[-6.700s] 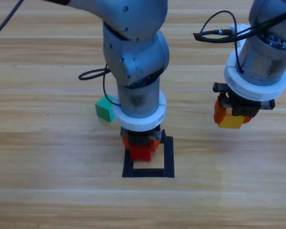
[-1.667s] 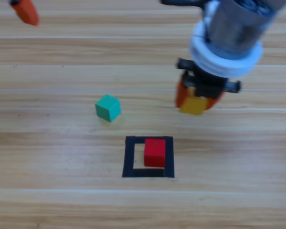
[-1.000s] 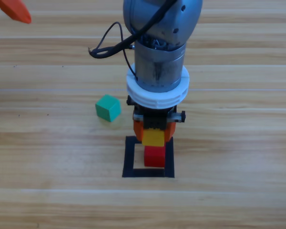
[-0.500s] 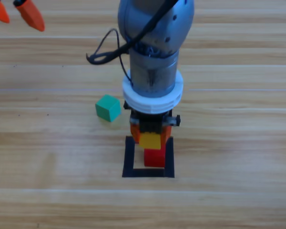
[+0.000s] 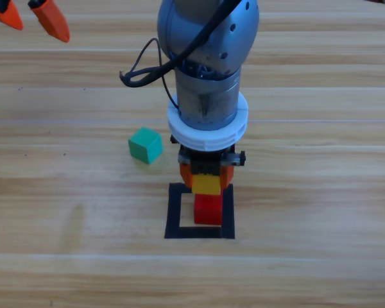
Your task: Stack the blocks in the rectangular block: red at the bottom, yellow in the middle, green on top
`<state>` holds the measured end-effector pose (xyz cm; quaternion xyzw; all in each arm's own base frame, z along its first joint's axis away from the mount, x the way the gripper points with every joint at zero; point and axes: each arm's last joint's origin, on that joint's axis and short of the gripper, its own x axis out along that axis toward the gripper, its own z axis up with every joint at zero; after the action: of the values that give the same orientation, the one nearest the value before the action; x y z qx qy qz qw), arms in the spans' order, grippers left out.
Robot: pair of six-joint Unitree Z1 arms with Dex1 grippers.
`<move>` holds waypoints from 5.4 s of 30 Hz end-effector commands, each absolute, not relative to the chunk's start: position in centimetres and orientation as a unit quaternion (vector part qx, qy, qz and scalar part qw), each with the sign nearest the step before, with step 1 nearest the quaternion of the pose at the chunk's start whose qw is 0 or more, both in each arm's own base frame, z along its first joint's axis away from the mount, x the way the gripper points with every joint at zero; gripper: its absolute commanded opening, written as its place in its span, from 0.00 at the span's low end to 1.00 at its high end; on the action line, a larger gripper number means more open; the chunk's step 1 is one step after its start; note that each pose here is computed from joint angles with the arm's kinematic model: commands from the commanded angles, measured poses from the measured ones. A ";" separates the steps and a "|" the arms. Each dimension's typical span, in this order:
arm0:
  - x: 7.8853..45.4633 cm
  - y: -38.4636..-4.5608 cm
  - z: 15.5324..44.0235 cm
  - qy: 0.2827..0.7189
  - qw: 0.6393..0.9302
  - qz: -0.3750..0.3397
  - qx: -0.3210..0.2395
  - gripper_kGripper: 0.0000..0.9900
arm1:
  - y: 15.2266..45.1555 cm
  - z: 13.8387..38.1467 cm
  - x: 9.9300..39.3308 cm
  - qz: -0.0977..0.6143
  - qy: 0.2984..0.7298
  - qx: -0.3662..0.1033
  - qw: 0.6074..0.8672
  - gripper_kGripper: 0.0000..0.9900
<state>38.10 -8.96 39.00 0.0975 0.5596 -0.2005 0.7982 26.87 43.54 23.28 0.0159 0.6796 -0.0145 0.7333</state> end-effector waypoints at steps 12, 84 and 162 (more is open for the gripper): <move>38.2 -9.3 37.7 0.584 0.784 -0.192 0.089 1.00 | 44.2 18.7 27.4 -0.051 0.692 -0.010 0.720 0.19; 42.9 -26.6 19.5 0.685 0.695 -0.130 0.175 1.00 | 19.2 29.9 17.8 0.326 0.399 -0.112 0.850 1.00; 29.0 -32.9 32.2 0.646 0.762 -0.041 0.020 0.02 | 19.7 28.7 18.2 0.330 0.419 -0.122 0.837 1.00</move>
<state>30.02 -30.74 34.55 -0.0108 0.6298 -0.0416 0.7756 17.48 19.80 30.62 -0.1101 0.3909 0.3435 0.8468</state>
